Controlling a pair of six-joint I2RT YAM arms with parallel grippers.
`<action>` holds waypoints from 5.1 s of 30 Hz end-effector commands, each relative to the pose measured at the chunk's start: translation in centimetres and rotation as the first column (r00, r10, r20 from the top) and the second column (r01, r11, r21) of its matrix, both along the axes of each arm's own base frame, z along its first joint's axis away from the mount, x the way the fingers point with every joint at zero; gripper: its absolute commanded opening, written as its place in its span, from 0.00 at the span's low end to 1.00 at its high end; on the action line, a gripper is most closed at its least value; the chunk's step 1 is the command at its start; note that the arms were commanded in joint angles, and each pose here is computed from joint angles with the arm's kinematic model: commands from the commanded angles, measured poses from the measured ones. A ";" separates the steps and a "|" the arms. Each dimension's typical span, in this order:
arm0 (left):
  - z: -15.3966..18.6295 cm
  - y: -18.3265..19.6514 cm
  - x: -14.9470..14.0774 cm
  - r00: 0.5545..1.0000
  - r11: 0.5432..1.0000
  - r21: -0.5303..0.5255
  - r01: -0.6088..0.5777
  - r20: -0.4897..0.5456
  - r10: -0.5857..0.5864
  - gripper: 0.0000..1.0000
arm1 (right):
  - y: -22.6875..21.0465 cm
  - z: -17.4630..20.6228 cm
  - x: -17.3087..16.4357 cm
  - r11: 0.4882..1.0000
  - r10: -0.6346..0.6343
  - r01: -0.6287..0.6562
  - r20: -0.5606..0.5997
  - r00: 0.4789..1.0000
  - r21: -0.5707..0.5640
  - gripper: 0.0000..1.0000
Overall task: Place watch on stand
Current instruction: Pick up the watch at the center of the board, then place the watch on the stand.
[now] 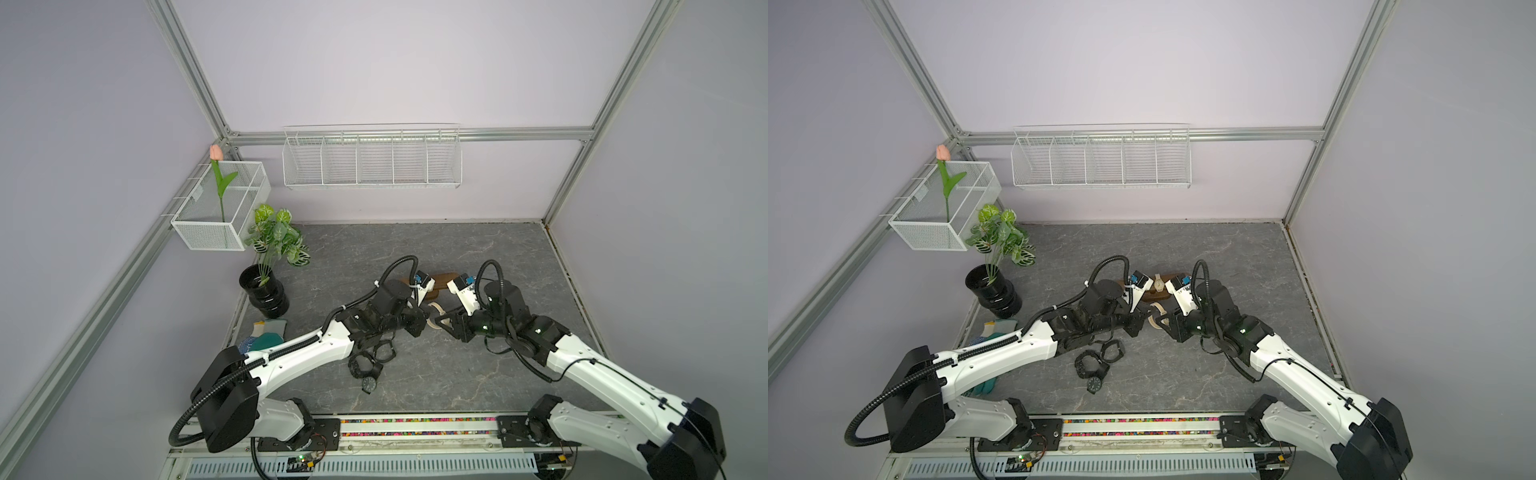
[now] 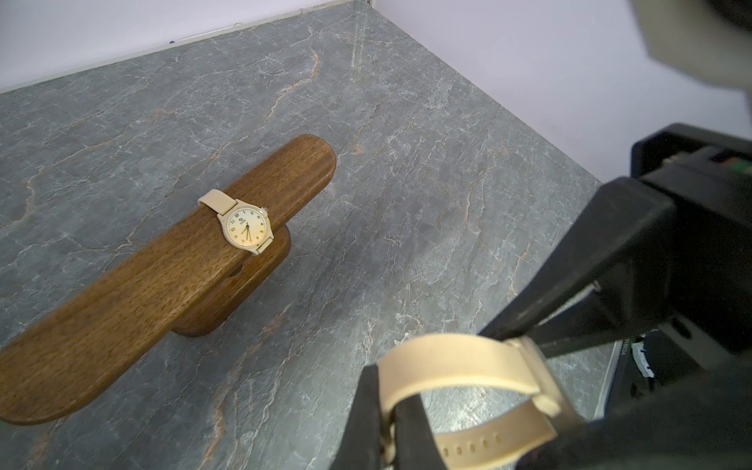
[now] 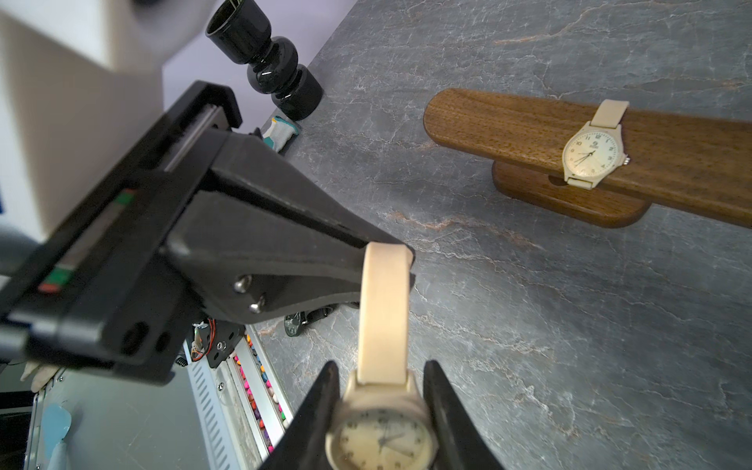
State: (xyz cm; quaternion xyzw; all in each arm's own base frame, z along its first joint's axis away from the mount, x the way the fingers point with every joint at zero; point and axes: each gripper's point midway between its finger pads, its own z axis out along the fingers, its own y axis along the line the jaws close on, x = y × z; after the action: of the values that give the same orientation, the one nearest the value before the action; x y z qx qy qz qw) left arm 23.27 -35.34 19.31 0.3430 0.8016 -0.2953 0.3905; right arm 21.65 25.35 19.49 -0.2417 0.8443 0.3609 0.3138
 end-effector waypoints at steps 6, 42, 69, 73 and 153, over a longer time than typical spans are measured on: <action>1.0 0.7 1.0 0.996 0.997 -0.001 -0.083 0.015 0.083 0.38 | -0.7 1.2 1.2 0.999 -0.046 0.046 0.024 0.999 -0.015 0.33; -5.9 13.7 13.7 0.720 0.739 0.115 -0.664 -0.168 0.673 0.77 | -11.4 -5.4 19.7 0.792 -0.426 0.406 0.063 0.902 -0.456 0.28; -7.1 10.8 13.3 0.800 0.841 0.082 -0.534 -0.274 0.535 0.58 | -8.3 -8.1 20.0 0.766 -0.370 0.332 0.046 0.928 -0.551 0.29; -5.8 12.2 14.0 0.788 0.818 0.068 -0.571 -0.231 0.570 0.77 | -8.9 -7.7 19.4 0.755 -0.389 0.352 0.055 0.920 -0.553 0.30; -7.3 9.4 13.8 0.869 0.913 -0.123 -0.389 -0.379 0.319 0.56 | -5.8 -8.1 14.8 0.784 -0.440 0.342 -0.074 0.895 -0.518 0.39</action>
State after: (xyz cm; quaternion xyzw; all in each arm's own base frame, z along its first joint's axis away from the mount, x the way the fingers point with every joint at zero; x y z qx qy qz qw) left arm 37.58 -25.60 10.71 0.0897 0.8828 -0.3414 0.3100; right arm 36.05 18.37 11.07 -0.0944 0.9681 0.0681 0.2218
